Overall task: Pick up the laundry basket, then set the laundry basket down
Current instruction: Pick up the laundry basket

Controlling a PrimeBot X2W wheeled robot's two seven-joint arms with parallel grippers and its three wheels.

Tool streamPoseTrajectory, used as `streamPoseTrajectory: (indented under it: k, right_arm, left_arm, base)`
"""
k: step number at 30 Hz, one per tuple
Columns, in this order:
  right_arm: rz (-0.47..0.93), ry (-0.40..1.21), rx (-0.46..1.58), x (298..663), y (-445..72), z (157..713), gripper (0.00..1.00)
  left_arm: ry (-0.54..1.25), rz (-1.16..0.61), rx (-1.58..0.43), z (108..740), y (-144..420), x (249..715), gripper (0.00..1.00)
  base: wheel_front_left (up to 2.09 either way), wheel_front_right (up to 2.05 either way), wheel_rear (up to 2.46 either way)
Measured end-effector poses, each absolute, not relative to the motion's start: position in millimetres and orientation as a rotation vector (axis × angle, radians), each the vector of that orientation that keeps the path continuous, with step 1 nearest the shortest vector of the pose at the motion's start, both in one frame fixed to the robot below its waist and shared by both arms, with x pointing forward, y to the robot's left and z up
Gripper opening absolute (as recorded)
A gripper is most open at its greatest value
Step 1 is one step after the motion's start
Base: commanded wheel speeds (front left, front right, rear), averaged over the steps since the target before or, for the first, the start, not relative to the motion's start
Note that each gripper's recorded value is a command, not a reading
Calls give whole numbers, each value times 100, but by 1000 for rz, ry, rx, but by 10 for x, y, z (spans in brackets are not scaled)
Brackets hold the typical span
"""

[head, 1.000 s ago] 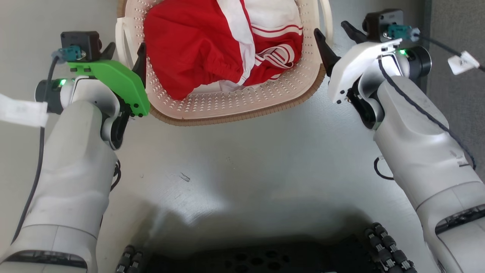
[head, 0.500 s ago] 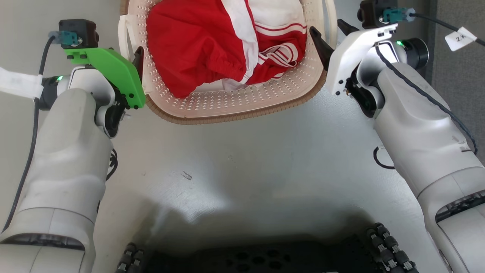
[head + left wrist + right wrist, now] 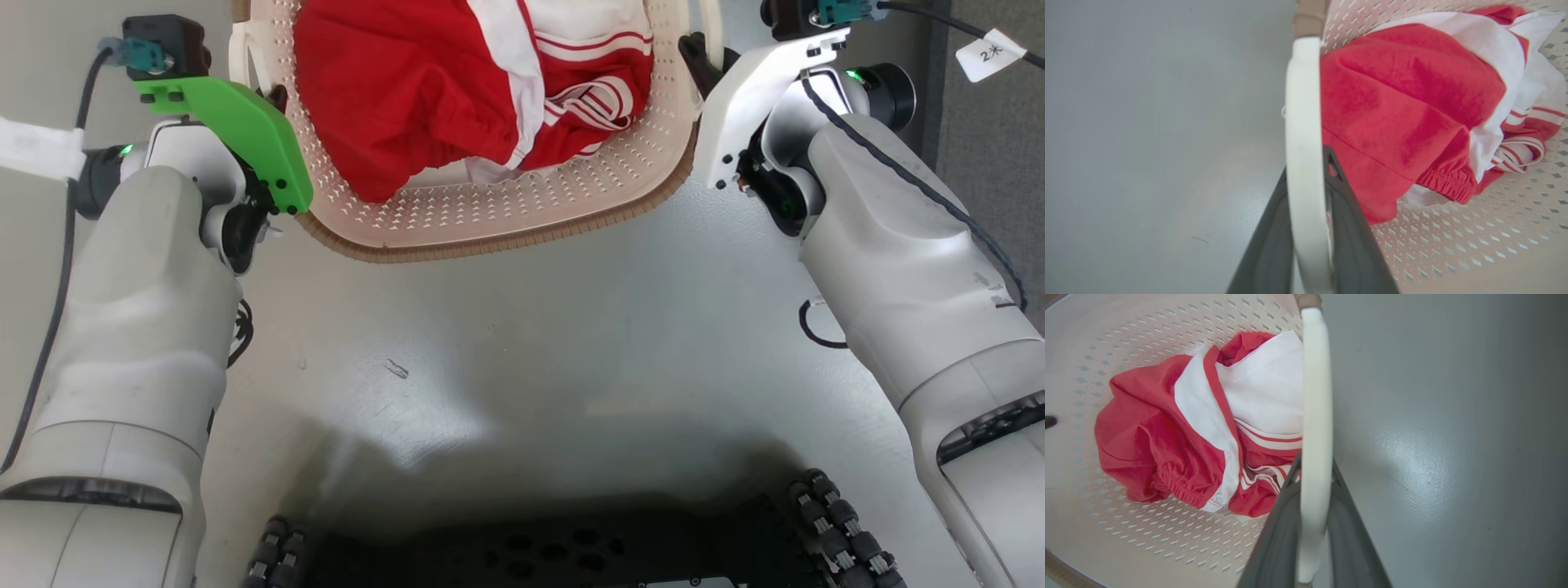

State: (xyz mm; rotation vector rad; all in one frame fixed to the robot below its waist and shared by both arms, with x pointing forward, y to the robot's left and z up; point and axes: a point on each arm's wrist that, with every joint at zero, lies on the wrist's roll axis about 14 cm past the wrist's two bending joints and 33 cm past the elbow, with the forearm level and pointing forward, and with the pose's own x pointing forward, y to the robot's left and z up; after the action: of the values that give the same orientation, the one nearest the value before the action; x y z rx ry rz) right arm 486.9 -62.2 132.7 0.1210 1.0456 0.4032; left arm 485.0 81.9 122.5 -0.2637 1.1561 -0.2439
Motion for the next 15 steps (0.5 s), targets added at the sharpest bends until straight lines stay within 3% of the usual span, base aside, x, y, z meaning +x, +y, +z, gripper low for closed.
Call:
streamPoseTrajectory:
  k: [15]
  right_arm:
    - [395, 1061, 125, 4858, -620, 1342, 0]
  left_arm:
    - [1163, -230, -268, 1261, 816, 4839, 0]
  base:
    - [0, 0, 0]
